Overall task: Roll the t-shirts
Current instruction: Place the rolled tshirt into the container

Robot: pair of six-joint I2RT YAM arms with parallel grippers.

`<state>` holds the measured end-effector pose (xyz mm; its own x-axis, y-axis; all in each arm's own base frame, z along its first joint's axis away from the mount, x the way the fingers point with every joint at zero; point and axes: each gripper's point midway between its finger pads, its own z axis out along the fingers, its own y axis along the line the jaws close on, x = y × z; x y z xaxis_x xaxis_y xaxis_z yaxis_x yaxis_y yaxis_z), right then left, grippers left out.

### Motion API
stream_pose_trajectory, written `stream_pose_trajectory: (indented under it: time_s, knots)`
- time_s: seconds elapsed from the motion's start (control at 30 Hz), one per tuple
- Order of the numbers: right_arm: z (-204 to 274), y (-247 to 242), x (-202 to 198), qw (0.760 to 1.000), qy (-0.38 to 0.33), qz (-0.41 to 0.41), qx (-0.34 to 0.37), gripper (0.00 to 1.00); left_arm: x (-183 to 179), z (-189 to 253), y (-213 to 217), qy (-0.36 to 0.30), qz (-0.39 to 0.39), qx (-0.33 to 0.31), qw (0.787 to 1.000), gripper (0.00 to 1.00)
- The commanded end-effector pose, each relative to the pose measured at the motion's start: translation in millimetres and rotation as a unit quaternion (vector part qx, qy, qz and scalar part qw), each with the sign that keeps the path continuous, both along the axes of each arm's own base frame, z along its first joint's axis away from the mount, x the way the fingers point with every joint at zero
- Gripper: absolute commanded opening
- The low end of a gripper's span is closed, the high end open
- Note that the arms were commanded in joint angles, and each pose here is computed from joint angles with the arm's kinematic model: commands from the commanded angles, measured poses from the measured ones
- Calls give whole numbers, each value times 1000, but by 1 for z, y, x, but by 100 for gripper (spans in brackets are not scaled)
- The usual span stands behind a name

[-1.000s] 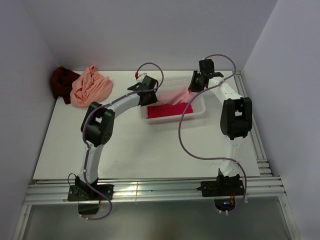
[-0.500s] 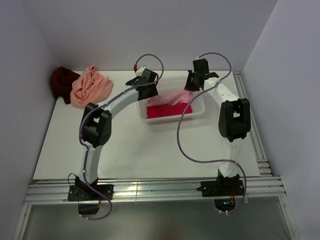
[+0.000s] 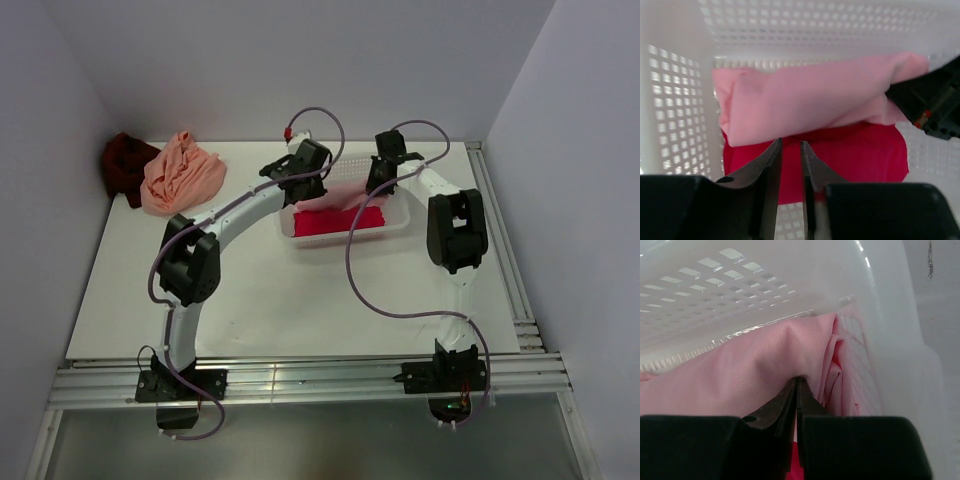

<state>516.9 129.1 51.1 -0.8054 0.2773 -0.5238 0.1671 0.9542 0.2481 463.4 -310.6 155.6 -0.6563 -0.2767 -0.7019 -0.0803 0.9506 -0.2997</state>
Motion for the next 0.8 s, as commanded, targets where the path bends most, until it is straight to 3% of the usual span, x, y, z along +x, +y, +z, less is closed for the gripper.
stream_pose_trajectory:
  time_s: [0.0,0.17,0.47,0.77]
  knots:
    - [19,10,9,1000,-27,11,7,9,-5,7,-20,-3,-28,-24,999,25]
    - [25,13,8,999,-32,14,12,9,-1,-6,-29,5,-43,-30,999,23]
    - [40,13,3,999,-39,16,32,8,25,-70,18,50,-10,-10,999,10]
    - [78,12,-2,996,-74,20,49,11,40,-101,29,66,-1,21,998,2]
